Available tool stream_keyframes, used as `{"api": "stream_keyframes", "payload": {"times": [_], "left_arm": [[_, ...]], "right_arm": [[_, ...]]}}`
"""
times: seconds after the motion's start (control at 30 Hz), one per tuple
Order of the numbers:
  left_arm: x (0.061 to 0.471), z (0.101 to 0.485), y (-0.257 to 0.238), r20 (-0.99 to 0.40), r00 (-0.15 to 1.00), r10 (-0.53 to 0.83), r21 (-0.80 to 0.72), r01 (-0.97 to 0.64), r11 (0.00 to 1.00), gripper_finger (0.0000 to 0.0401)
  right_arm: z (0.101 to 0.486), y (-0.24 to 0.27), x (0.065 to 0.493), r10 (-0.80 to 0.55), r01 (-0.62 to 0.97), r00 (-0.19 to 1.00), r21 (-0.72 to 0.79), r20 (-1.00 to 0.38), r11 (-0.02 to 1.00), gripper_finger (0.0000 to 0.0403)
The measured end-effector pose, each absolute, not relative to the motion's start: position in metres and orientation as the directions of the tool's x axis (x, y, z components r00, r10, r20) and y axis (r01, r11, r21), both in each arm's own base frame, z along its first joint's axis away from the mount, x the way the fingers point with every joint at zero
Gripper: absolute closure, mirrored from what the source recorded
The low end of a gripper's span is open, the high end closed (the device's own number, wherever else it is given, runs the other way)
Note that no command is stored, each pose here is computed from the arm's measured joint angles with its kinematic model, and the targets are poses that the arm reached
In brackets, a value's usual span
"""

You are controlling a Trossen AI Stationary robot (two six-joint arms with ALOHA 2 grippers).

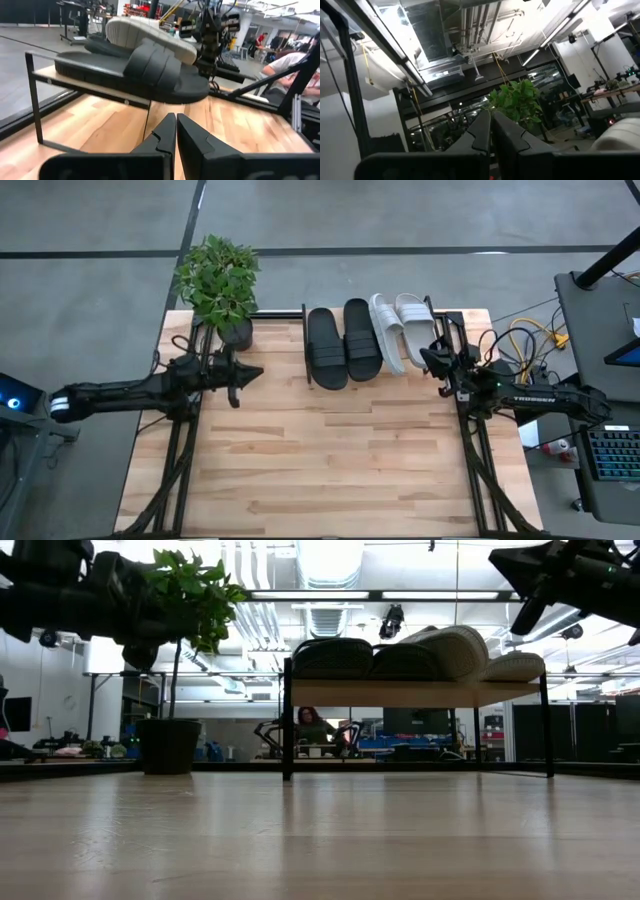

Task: Pick and place slides into the shelf
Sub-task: Return to Home Position

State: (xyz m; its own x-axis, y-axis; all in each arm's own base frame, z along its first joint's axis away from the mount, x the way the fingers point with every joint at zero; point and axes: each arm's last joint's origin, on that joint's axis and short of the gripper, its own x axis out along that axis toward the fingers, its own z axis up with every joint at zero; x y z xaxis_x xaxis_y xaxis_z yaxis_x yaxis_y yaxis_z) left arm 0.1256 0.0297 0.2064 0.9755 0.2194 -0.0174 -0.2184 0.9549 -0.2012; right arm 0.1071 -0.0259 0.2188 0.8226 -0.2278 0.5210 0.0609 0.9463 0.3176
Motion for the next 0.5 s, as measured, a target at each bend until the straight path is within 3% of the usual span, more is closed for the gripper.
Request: {"api": "stream_keyframes", "payload": {"times": [0.23, 0.37, 0.5], "left_arm": [[0.120, 0.179, 0.028, 0.100, 0.969, 0.228, -0.202, -0.204, 0.958, 0.0401], [0.120, 0.175, 0.028, 0.062, 0.969, 0.240, -0.203, -0.223, 0.953, 0.0401], [0.121, 0.174, 0.028, 0.056, 0.969, 0.242, -0.199, -0.227, 0.953, 0.0401]], "right_arm": [[0.220, -0.025, 0.106, -0.192, 0.050, 0.822, 0.269, 0.536, 0.962, 0.0394], [0.219, -0.024, 0.107, -0.168, 0.029, 0.833, 0.262, 0.527, 0.965, 0.0394], [0.207, -0.025, 0.114, -0.148, 0.016, 0.905, 0.317, 0.399, 0.948, 0.0394]]}}
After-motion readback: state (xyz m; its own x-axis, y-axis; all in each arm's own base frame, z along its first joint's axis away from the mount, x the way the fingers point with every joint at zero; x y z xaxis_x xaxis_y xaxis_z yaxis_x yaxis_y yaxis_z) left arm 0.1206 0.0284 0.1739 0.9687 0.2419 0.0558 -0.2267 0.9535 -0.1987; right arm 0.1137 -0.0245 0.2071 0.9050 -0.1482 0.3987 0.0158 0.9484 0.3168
